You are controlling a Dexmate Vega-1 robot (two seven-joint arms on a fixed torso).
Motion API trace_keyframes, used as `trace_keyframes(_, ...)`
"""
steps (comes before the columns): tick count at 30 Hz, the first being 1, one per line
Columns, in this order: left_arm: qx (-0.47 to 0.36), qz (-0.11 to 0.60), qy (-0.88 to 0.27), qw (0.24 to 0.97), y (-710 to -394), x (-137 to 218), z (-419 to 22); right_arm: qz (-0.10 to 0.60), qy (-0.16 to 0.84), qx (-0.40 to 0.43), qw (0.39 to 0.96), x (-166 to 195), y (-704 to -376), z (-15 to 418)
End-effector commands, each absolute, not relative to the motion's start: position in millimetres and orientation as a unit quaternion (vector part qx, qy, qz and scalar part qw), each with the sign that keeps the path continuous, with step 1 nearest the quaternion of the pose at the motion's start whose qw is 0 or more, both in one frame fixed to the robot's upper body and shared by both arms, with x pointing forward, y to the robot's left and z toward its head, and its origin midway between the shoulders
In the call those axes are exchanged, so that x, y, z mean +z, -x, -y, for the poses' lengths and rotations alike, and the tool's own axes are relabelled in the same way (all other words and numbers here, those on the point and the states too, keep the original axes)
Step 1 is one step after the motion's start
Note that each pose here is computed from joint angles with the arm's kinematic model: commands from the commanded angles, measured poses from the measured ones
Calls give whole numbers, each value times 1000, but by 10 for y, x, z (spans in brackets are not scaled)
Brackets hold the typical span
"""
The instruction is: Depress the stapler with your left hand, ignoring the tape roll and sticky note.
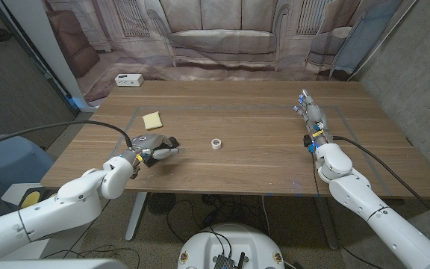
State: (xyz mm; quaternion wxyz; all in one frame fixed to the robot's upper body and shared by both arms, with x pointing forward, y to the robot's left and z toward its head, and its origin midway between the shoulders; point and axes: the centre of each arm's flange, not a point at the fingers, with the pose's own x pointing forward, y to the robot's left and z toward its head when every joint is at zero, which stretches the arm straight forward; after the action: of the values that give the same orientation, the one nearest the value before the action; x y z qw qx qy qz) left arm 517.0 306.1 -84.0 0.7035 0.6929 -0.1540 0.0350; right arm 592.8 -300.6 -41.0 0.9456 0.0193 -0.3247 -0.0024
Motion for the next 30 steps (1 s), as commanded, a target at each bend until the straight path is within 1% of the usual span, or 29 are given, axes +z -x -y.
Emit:
trace_keyframes(1, 54, 183, -681, 707, -5113, -811, -3064, 328, -19, -2, 944, -399, -5903, 3015)
trace_keyframes(15, 82, 218, -659, 715, -5059, -835, -3127, 329, -17, -2, 944, -384, -5872, 2996)
trace_keyframes(30, 101, 238, -647, 717, -5030, -827, -3183, 330, -15, -5, 944, -382, -5862, 2972)
